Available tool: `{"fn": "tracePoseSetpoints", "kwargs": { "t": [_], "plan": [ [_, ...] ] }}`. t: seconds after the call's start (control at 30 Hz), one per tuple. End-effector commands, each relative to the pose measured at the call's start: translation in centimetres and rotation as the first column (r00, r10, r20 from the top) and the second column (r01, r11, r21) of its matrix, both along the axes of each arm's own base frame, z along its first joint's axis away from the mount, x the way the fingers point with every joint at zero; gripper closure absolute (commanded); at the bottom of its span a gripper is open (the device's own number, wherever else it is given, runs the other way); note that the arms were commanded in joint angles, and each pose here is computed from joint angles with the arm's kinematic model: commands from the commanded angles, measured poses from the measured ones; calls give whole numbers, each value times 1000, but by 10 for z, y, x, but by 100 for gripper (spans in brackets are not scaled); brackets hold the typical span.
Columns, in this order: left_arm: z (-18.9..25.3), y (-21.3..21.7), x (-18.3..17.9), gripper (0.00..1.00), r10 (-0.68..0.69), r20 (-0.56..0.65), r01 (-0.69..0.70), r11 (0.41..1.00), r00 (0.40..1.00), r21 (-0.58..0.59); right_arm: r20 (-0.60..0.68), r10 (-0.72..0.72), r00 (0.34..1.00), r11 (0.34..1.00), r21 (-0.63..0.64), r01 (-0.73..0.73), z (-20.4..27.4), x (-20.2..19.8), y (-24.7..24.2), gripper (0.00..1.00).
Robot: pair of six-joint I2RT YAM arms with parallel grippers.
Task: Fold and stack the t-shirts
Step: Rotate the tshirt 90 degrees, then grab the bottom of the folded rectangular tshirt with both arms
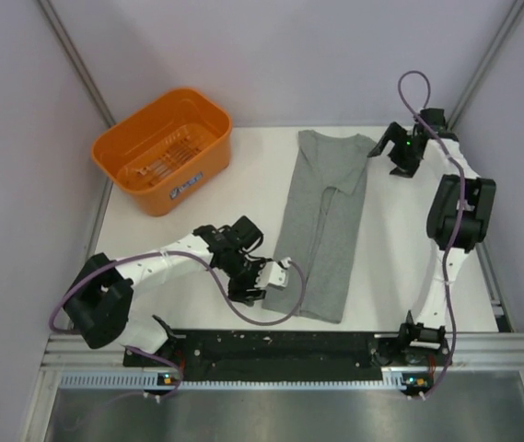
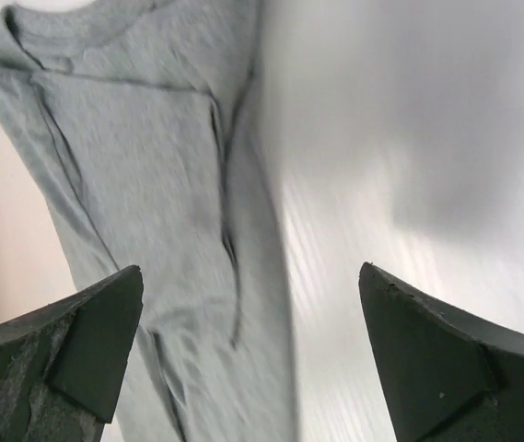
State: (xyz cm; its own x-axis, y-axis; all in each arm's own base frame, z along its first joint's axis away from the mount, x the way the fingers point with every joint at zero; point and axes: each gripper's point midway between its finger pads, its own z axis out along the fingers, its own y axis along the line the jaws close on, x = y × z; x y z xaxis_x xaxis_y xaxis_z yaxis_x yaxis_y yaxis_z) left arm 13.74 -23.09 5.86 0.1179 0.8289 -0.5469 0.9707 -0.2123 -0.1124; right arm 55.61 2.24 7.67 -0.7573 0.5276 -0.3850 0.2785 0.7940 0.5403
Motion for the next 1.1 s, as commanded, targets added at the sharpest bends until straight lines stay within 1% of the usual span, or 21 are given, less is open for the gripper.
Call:
{"fn": "tracePoseSetpoints", "kwargs": {
  "t": [0.0,0.07,0.13,0.17,0.2,0.23,0.3,0.37,0.43,0.47,0.53,0.57,0.63,0.67,0.73,0.77,0.8,0.87,0.93,1.0,1.07],
  "plan": [
    [9,-27,-1,39,-96,44,100,989,994,-108,359,77,930,978,-209,-1,134,-30,-34,1],
    [-1,-28,-8,38,-133,48,137,986,990,-98,462,145,875,974,-220,-45,158,-57,-19,1],
    [-12,-27,-15,37,-164,50,167,983,985,-79,553,253,794,960,-245,-135,172,-92,8,1],
    [-16,-28,-16,37,-173,59,177,981,983,-74,583,336,740,935,-299,-189,173,-112,23,1],
    [-19,-28,-13,37,-171,77,175,983,982,-55,618,426,661,899,-372,-231,181,-130,38,1],
    [-22,-28,-10,37,-165,98,170,984,981,-45,619,498,608,863,-424,-275,172,-149,52,1],
    [-23,-29,-4,37,-155,138,163,986,978,-43,579,690,434,723,-580,-376,150,-196,89,1],
    [-25,-29,-2,37,-163,152,170,985,975,-40,559,784,270,619,-677,-397,150,-235,117,1],
    [-27,-30,-2,37,-168,158,175,984,973,-27,528,842,113,509,-708,-489,137,-279,141,1],
    [-30,-29,-3,37,-174,160,178,984,972,-14,506,862,31,438,-712,-548,127,-304,151,1],
    [-34,-28,-3,39,-181,170,182,983,969,9,424,898,-115,261,-727,-635,100,-355,161,1],
    [-36,-28,-5,40,-191,170,190,982,967,18,379,914,-148,206,-745,-635,91,-369,161,1],
    [-40,-26,-9,41,-212,165,209,977,963,38,285,944,-166,122,-770,-626,68,-388,158,3],
    [-42,-26,-11,42,-222,166,217,975,961,48,241,952,-186,73,-773,-631,56,-398,155,5],
    [-44,-26,-14,42,-239,169,233,971,956,59,158,940,-303,-73,-773,-630,33,-424,152,21],
    [-45,-26,-15,43,-244,169,236,970,955,63,127,920,-372,-147,-767,-625,24,-439,152,31],
    [-46,-26,-17,43,-246,164,238,969,955,69,94,901,-423,-202,-772,-603,18,-445,151,33],
    [-46,-27,-19,44,-249,159,240,968,955,72,65,881,-469,-255,-770,-585,13,-449,154,32],
    [-47,-26,-19,47,-244,148,234,969,958,82,-5,849,-529,-348,-759,-550,0,-454,151,31],
    [-49,-25,-19,54,-238,146,226,970,960,91,-102,792,-602,-473,-727,-498,-20,-460,141,31],
    [-52,-24,-18,65,-229,144,216,971,963,103,-164,737,-656,-551,-708,-441,-33,-465,138,33]
  ]
}}
